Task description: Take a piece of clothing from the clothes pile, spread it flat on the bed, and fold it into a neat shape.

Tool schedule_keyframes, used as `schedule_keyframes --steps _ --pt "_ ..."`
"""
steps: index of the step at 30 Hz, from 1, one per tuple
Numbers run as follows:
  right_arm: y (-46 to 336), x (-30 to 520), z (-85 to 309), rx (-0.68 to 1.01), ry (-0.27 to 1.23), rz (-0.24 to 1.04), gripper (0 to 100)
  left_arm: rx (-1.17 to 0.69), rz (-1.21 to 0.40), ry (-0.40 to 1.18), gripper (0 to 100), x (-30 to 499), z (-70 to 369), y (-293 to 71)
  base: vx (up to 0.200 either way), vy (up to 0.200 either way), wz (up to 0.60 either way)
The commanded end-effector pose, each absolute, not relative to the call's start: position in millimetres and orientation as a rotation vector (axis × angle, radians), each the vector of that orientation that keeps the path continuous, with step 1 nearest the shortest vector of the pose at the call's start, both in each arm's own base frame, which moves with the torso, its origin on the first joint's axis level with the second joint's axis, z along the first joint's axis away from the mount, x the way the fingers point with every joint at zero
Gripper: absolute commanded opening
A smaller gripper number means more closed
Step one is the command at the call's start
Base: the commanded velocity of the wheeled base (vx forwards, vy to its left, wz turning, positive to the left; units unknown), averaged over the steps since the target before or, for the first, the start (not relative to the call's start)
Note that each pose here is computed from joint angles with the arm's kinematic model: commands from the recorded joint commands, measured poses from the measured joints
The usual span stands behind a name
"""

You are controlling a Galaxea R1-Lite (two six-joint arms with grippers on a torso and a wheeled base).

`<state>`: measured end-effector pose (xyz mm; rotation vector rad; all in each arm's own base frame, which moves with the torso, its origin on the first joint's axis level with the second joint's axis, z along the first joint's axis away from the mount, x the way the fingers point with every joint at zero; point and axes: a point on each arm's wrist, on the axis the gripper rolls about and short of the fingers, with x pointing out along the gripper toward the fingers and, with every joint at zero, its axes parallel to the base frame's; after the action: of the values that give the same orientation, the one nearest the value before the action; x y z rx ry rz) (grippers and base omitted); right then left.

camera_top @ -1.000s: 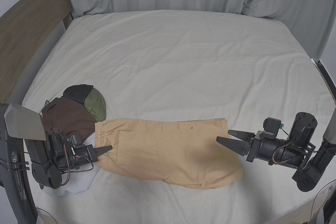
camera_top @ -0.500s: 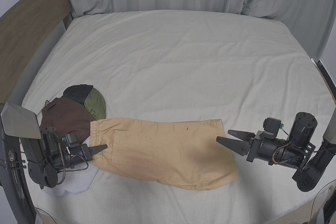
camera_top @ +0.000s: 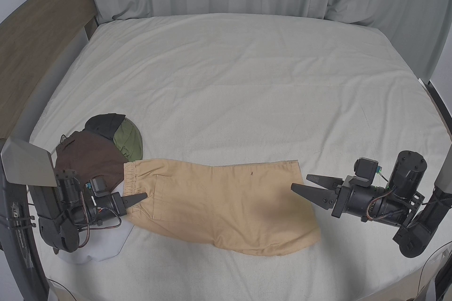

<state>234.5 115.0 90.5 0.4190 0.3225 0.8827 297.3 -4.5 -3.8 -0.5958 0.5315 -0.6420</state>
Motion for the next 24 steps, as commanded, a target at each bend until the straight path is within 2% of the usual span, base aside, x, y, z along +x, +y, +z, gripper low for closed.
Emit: schedule_keyframes --steps 1,24 --pt "114.8 234.6 90.6 0.419 0.322 0.882 100 -0.589 -0.657 0.53 0 298.6 -2.9 -9.9 0.0 0.0 0.0" --pt "113.1 236.0 92.7 0.42 0.309 0.876 100 -0.564 -0.725 0.515 0 296.4 10.0 -31.2 0.0 0.0 0.0"
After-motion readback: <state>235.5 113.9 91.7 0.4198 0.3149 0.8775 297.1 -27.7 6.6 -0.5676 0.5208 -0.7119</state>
